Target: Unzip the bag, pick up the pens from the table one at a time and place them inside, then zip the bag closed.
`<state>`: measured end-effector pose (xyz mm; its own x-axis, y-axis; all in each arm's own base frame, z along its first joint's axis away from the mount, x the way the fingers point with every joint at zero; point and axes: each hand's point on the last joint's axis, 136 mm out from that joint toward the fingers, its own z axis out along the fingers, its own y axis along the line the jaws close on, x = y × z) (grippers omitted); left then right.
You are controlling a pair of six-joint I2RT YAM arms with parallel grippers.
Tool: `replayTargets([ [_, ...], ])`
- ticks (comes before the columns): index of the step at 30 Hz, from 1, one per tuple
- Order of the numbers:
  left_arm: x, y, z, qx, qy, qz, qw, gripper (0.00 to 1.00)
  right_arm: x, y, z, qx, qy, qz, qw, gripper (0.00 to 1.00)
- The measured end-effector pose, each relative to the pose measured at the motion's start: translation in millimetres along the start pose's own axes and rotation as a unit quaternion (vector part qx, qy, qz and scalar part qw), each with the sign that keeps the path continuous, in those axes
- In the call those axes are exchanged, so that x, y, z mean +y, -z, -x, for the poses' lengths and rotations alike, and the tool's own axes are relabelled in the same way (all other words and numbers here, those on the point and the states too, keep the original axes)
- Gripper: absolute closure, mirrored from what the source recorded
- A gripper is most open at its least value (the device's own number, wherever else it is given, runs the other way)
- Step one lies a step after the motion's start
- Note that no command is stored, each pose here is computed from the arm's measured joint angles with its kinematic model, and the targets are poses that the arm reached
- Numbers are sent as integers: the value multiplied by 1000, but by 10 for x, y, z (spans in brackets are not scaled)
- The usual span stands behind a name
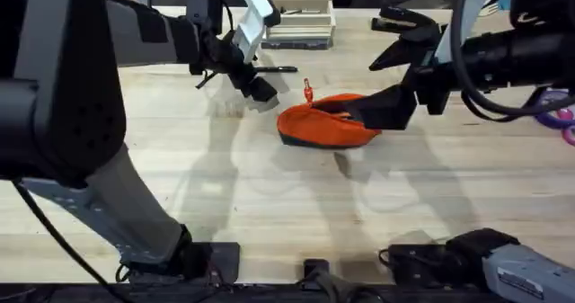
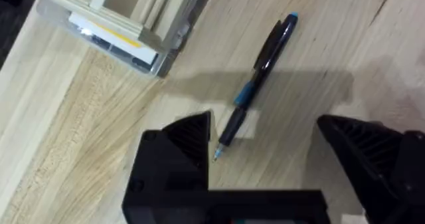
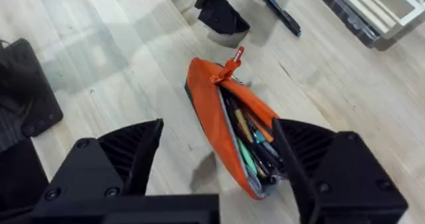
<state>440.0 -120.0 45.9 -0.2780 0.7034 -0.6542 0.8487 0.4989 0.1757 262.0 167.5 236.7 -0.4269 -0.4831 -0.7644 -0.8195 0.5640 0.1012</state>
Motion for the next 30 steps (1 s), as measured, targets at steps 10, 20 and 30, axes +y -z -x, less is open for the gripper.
replayTargets([
  [10,-56,-1,-10,1,9,-13,1000,7,0,0,0,0,-2,0,1000,4],
  [20,-37,9,-21,2,7,-12,1000,765,1,0,0,0,-28,0,1000,4],
  [30,-103,-30,-56,6,12,-25,1000,960,96,252,183,-48,1,-21,999,4],
])
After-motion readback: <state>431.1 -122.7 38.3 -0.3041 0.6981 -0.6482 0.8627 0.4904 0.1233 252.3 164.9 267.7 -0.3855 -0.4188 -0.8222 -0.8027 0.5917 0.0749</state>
